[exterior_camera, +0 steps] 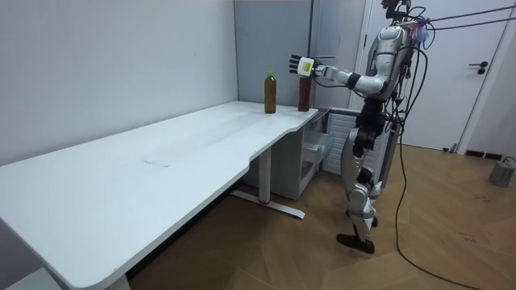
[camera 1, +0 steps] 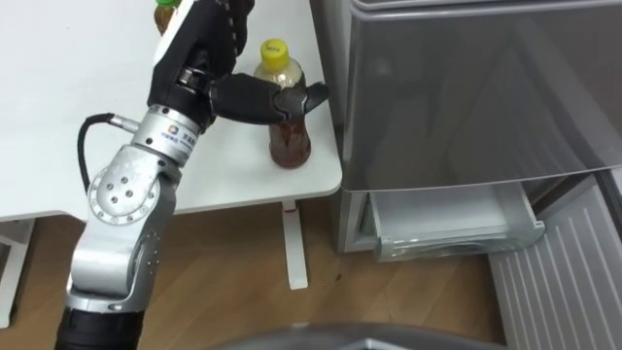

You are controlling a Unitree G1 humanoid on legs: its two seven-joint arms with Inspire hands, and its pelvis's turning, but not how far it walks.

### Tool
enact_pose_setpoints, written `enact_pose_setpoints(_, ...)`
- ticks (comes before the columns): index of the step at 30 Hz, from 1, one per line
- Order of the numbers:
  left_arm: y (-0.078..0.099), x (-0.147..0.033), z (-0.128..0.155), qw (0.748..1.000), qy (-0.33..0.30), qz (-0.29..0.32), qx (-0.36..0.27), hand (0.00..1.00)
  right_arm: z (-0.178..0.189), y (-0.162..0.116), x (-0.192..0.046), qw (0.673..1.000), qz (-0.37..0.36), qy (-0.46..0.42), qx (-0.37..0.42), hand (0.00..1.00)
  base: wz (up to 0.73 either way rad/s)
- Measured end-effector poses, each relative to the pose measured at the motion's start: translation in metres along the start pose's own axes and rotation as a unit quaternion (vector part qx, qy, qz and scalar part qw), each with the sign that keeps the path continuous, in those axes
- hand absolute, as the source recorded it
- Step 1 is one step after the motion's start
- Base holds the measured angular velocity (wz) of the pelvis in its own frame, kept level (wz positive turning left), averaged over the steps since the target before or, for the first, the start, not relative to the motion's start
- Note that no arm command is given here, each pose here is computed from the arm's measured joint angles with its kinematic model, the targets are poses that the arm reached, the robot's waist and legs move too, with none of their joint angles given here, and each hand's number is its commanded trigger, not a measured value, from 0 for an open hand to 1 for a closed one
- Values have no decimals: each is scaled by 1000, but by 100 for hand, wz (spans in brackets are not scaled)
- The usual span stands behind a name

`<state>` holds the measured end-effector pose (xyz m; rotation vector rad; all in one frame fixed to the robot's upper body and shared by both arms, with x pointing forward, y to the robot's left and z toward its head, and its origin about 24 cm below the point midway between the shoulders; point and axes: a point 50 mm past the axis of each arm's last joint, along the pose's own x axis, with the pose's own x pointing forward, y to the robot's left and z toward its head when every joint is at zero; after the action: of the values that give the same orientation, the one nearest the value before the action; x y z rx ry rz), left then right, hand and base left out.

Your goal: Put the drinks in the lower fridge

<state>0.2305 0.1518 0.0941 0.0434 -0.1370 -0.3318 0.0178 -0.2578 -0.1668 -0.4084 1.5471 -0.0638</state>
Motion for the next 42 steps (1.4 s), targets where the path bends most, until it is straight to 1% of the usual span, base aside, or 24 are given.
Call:
enact_pose_setpoints(5, 1, 0, -2, 1000, 7, 2, 10, 0, -1, 0, 0, 1000, -3, 5, 0, 0, 0)
enact_pose_setpoints(13, 1, 0, -3, 1000, 10, 2, 9, 0, -1, 0, 0, 1000, -4, 8, 0, 0, 0)
enact_pose_setpoints(20, 0, -9, -15, 999, 42, 5, -1, 0, -1, 1, 0, 1000, -2, 9, 0, 0, 0)
enact_pose_setpoints(25, -2, -8, -16, 999, 44, 1, -2, 0, 0, 1, 0, 1000, -2, 9, 0, 0, 0)
enact_pose_setpoints(29, -3, -9, -27, 998, 66, -3, -9, 0, 0, 1, 0, 1000, -2, 9, -1, 0, 0)
enact_pose_setpoints(37, -2, -10, -36, 996, 86, 1, -15, 0, 0, 1, 0, 1000, -1, 9, -1, 0, 0)
enact_pose_setpoints(42, -2, -10, -36, 996, 87, 1, -16, 0, 0, 1, 0, 1000, -1, 10, -1, 0, 0)
